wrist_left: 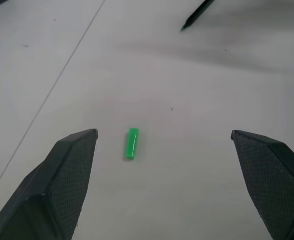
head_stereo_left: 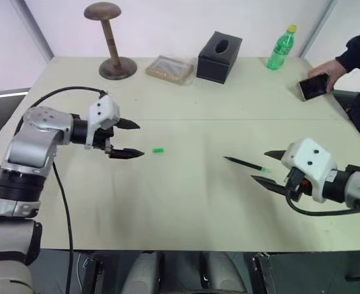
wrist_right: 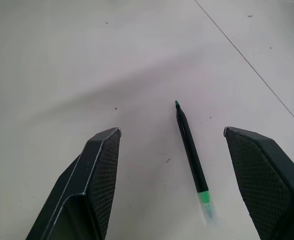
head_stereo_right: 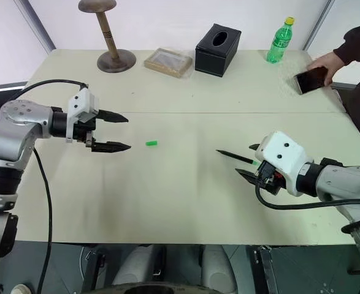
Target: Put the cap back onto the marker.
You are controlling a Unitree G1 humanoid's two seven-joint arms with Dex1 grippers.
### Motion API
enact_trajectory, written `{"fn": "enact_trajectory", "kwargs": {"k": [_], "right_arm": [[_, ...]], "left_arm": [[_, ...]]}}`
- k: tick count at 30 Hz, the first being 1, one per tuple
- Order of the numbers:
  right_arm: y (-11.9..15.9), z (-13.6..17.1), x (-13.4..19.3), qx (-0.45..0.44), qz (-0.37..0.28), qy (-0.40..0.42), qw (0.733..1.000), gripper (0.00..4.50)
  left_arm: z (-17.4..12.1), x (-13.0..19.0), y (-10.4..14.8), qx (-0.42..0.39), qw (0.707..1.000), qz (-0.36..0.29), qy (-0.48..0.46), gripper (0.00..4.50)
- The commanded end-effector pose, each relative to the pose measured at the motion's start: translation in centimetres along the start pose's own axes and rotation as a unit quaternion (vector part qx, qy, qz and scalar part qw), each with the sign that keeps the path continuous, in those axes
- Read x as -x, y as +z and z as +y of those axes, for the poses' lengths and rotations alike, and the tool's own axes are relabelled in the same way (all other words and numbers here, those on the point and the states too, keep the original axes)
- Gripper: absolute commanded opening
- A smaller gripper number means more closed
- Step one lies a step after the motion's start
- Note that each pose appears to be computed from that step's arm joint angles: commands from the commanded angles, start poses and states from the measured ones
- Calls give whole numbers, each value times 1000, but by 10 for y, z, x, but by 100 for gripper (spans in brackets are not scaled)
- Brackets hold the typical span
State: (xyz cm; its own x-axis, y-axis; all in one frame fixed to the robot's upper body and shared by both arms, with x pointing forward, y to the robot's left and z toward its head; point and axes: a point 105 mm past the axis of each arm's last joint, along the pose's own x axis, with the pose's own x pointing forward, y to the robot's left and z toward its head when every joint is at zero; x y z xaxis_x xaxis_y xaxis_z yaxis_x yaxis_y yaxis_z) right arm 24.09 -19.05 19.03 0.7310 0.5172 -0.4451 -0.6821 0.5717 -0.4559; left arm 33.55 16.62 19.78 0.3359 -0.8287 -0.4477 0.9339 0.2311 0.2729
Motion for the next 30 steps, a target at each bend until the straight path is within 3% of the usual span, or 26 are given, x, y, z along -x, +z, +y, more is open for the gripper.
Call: {"fn": "enact_trajectory", "kwargs": {"k": [1, 30], "right_arm": [[9, 2, 2, 15, -13, -5, 1000, 336], [9, 8, -2, 2, -24, -10, 1000, 336]], "left_arm": [[4, 4, 14, -31, 999, -6, 6, 446], [6, -4, 3, -36, 999, 16, 9, 446]]}}
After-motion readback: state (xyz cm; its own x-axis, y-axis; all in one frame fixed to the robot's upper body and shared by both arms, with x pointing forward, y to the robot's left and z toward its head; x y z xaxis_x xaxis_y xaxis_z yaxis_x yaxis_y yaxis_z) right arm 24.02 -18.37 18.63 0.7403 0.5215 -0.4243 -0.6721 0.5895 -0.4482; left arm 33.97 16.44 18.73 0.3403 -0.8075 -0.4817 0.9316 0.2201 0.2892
